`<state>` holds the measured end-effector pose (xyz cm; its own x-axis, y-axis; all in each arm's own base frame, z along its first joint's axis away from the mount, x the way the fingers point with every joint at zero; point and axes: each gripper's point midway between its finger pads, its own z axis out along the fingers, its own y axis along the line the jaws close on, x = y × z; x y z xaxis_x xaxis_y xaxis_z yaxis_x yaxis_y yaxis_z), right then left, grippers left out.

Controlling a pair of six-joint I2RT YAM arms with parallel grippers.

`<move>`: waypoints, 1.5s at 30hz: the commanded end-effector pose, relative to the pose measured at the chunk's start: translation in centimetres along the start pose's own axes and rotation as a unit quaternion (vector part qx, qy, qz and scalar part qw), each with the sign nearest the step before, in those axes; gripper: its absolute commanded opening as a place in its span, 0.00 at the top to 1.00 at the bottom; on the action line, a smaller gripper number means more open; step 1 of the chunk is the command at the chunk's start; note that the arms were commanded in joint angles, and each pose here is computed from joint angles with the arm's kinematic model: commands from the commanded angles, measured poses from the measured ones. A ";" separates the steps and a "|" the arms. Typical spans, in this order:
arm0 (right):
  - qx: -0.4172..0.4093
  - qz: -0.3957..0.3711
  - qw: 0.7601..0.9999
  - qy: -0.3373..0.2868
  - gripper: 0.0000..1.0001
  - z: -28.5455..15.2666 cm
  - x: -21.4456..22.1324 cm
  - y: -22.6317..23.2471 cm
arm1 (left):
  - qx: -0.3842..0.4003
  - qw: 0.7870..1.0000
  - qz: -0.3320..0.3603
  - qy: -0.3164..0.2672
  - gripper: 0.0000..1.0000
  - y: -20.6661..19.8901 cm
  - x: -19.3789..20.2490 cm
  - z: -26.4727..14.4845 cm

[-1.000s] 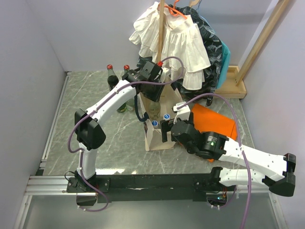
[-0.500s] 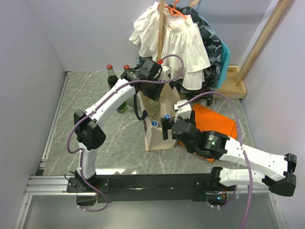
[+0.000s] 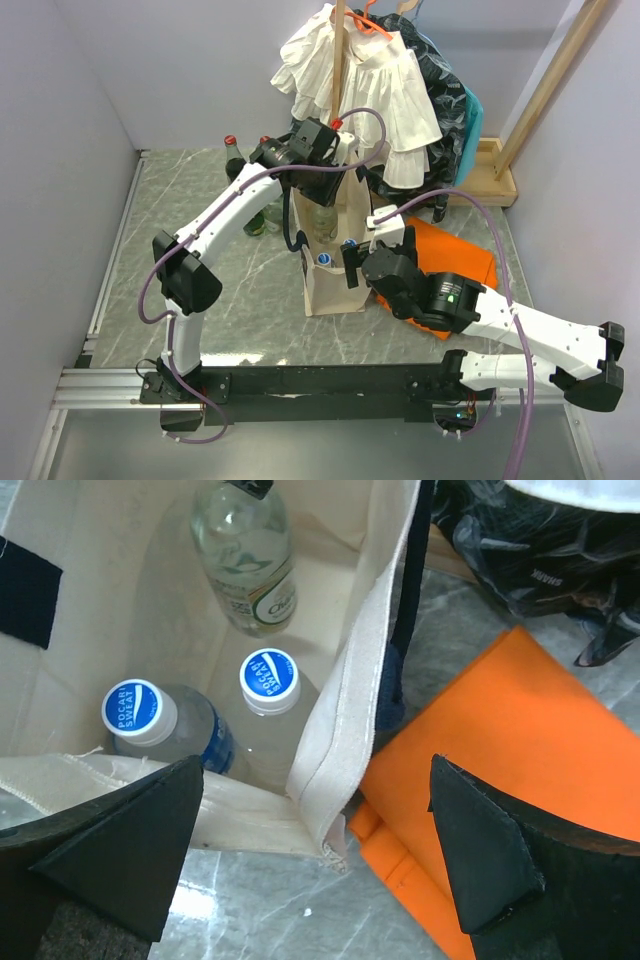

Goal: Take the beverage out of the canvas bag
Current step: Take out the drink from the canvas bag.

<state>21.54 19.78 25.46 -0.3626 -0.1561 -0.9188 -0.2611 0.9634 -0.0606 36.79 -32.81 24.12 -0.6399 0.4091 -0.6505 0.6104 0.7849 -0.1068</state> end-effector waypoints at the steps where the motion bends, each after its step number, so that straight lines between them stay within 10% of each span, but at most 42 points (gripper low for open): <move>1: 0.011 0.026 0.999 -0.040 0.00 -1.2 -3.0 -1.0 | 0.020 0.995 0.015 -0.102 0.99 -1.4 -5.2 -4.7; 45: 0.017 0.033 0.999 -0.035 0.00 -1.0 -1.7 -1.4 | 0.008 0.956 0.011 -0.294 0.99 -1.5 -10.9 -17.9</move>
<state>21.59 18.70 26.60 -0.3364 -0.1164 -0.9345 -0.2268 0.9731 -0.0396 35.10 -30.59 36.17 -0.4515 0.2581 -0.8541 0.6183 0.7807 -0.0909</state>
